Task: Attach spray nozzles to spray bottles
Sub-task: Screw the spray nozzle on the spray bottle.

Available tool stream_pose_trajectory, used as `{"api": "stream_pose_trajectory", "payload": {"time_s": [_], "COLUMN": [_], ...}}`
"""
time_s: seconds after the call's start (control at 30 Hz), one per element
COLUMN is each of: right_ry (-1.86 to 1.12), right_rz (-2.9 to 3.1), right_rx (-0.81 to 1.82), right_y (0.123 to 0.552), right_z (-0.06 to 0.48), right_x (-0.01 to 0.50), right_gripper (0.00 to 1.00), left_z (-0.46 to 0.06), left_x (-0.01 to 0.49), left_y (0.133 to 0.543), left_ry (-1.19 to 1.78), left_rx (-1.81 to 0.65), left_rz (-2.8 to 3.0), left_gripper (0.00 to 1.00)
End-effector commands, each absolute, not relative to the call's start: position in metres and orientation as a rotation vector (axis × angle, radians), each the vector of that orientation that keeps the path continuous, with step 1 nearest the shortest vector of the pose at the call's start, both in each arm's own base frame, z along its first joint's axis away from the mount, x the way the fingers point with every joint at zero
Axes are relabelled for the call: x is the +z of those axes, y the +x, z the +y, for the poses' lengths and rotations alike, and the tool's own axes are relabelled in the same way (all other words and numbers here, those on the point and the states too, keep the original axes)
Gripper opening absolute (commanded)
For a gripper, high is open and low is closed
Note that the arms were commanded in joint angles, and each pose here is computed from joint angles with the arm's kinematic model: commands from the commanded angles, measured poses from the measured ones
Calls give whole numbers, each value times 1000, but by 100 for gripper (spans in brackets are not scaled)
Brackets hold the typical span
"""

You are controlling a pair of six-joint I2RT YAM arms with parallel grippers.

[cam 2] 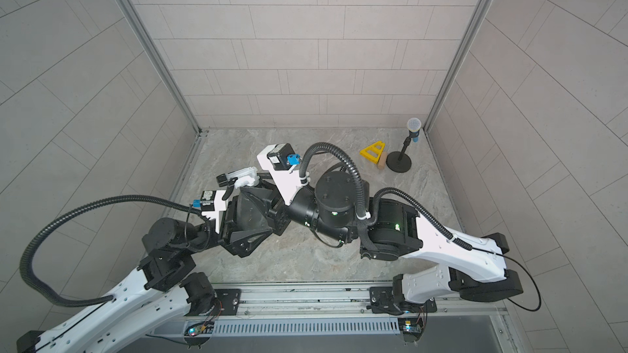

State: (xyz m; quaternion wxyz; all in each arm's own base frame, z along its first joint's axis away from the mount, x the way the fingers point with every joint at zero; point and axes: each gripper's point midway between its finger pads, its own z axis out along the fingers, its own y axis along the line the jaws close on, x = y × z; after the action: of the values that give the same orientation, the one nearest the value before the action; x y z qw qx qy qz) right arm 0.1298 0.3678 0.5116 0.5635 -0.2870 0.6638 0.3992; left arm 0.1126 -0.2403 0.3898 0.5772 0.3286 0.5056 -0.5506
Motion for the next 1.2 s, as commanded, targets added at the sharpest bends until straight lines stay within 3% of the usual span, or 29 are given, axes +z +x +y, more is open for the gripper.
{"api": "stream_pose_trajectory", "payload": {"time_s": [0.0, 0.27, 0.37, 0.57, 0.8, 1.17], "right_ry": [-645, -801, -845, -986, -1141, -1157], "right_rz": [1686, 1444, 1382, 1354, 1283, 1276], "right_rx": [960, 973, 1021, 1275, 1340, 1382], "right_y": [123, 102, 99, 113, 104, 106], "right_z": [399, 346, 323, 315, 335, 350], "right_x": [478, 525, 534, 541, 546, 547], "right_gripper": [30, 65, 70, 72, 71, 57], "left_z": [-228, -223, -223, -226, -234, -241], "left_x": [410, 413, 415, 418, 418, 417], "left_y": [131, 125, 121, 108, 97, 92], "left_ry": [643, 632, 640, 683, 748, 793], "left_rx": [-1203, -1233, -1257, -1327, -1406, -1464], "left_rz": [1162, 1137, 1121, 1093, 1066, 1057], "left_gripper": [0, 0, 0, 0, 0, 0]}}
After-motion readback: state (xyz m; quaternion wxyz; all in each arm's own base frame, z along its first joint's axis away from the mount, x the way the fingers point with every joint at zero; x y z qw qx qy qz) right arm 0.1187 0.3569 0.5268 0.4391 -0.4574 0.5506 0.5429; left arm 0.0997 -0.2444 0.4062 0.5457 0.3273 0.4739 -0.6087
